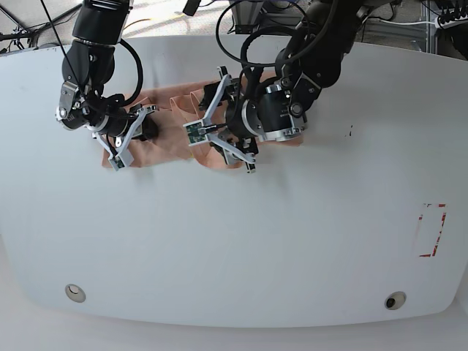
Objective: Fold the T-shirt properly
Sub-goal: 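Push the left gripper further toward the right gripper, folding the strip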
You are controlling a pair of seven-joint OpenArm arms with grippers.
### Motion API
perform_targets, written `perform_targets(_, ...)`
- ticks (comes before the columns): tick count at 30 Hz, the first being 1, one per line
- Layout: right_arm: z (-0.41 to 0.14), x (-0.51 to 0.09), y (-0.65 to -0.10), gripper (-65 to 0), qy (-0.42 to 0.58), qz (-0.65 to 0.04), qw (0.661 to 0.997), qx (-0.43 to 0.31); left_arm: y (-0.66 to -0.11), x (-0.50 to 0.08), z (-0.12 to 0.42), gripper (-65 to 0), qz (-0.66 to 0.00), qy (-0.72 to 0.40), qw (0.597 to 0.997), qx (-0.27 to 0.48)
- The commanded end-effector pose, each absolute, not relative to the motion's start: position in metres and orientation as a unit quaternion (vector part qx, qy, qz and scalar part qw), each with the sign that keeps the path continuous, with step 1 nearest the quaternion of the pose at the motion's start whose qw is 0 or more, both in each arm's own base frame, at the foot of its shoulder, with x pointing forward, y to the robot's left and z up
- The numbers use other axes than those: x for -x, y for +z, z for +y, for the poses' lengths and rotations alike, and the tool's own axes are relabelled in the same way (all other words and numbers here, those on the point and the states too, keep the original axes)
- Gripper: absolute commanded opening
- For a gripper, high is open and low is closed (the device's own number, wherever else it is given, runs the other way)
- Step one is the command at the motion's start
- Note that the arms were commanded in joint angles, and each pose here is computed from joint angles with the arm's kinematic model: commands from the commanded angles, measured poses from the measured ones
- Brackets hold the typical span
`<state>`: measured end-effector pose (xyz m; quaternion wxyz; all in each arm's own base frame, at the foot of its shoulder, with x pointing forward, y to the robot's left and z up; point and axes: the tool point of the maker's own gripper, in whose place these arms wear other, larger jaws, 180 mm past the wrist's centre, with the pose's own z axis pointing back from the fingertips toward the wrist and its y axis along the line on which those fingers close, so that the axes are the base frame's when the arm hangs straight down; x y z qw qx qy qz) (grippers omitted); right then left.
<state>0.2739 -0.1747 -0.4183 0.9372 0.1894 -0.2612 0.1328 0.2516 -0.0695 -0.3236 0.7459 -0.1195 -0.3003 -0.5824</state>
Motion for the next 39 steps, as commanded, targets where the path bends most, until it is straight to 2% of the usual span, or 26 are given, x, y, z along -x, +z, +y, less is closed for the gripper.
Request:
perform_targets(1, -0.178, -0.285, -0.408, -57.1, 0.139, -0.275, 0.934, -0.181, -0.322, -0.266, -0.043, -27.1, -0.305, -0.573, 0.756, 0.086)
perform_targets(9, -0.178, -0.287, -0.407, -57.1, 0.138, -0.278, 0.933, -0.181, -0.344, -0.261, -0.024, -27.1, -0.273, -0.576, 0.766, 0.077)
perform_targets(17, -0.174, -0.286, -0.409, -57.1, 0.135, -0.277, 0.933, -0.187, -0.371, -0.264, -0.066, -27.1, -0.232, -0.619, 0.745, 0.088)
perform_targets(21, -0.173, -0.286, -0.409, -57.1, 0.135, -0.277, 0.933, -0.188, -0.376, -0.261, -0.095, -27.1, -0.219, -0.653, 0.720, 0.084)
perform_targets(24, -0.171, -0.285, -0.409, -57.1, 0.135, -0.277, 0.932, -0.189, -0.367, -0.253, -0.125, -27.1, -0.235, -0.673, 0.694, 0.103)
perform_targets(28, -0.170, -0.285, -0.409, -57.1, 0.135, -0.276, 0.932, -0.190, -0.352, -0.249, -0.150, -27.1, -0.255, -0.673, 0.683, 0.124)
perform_targets(36, -0.169, -0.285, -0.410, -57.1, 0.136, -0.275, 0.932, -0.191, -0.299, -0.252, -0.161, -27.1, -0.338, -0.664, 0.654, 0.127)
perform_targets(39, -0.169, -0.285, -0.410, -57.1, 0.136, -0.275, 0.932, -0.191, -0.305, -0.251, -0.139, -27.1, -0.330, -0.663, 0.663, 0.107)
